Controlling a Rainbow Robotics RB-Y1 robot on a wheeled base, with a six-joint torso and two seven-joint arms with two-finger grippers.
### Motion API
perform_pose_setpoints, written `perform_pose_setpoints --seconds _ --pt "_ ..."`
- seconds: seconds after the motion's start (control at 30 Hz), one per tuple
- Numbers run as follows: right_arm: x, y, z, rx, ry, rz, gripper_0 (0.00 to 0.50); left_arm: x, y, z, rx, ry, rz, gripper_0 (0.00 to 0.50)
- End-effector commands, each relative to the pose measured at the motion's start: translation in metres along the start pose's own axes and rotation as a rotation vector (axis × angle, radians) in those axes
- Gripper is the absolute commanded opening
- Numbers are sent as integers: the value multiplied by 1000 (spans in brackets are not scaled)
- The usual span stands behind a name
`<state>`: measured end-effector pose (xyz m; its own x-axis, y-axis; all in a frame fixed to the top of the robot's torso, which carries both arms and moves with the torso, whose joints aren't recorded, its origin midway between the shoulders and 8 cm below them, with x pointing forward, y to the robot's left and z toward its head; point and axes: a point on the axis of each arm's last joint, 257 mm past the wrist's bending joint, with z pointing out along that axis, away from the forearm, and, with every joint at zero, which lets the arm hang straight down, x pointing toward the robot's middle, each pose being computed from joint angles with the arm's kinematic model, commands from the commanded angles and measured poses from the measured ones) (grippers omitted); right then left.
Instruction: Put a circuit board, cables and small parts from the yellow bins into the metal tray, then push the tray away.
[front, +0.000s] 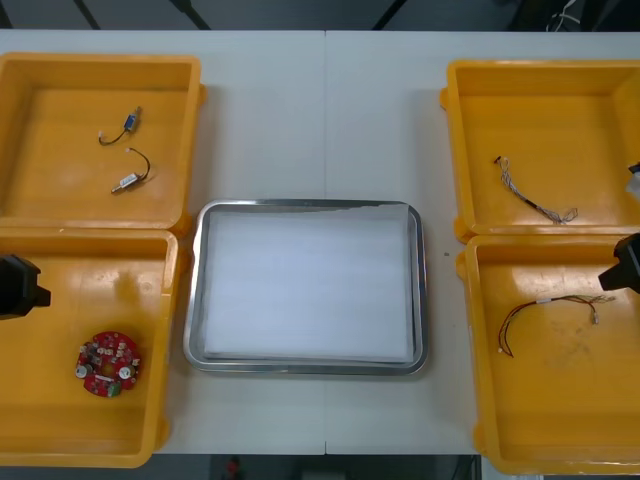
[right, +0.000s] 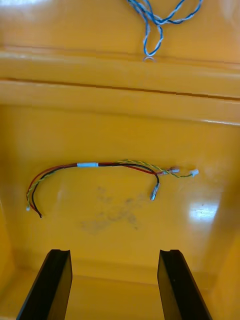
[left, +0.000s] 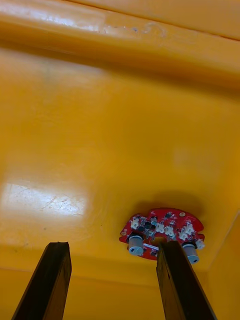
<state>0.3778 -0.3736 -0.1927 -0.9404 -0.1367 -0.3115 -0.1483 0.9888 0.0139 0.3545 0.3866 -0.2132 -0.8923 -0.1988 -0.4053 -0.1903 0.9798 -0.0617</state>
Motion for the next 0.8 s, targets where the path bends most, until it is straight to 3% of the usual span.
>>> perform_pose_setpoints --seconds 0.03,0.17,0.43,0.57,0.7,0.8 --pt "16 -16 7 32 17 -171 500 24 5 15 18 17 185 500" --pt "16 -16 17 21 -20 -328 500 33 4 21 38 18 246 500" --pt "11 -10 29 9 -78 -611 500 48 8 27 48 39 352 500" --pt "3 3 38 3 -117 -786 500 54 0 37 69 26 388 500" --pt "-9 20 48 6 -180 -926 500 58 -8 52 82 -23 428 500" --pt "-15 28 54 9 -215 -970 500 61 -9 58 85 -36 440 500"
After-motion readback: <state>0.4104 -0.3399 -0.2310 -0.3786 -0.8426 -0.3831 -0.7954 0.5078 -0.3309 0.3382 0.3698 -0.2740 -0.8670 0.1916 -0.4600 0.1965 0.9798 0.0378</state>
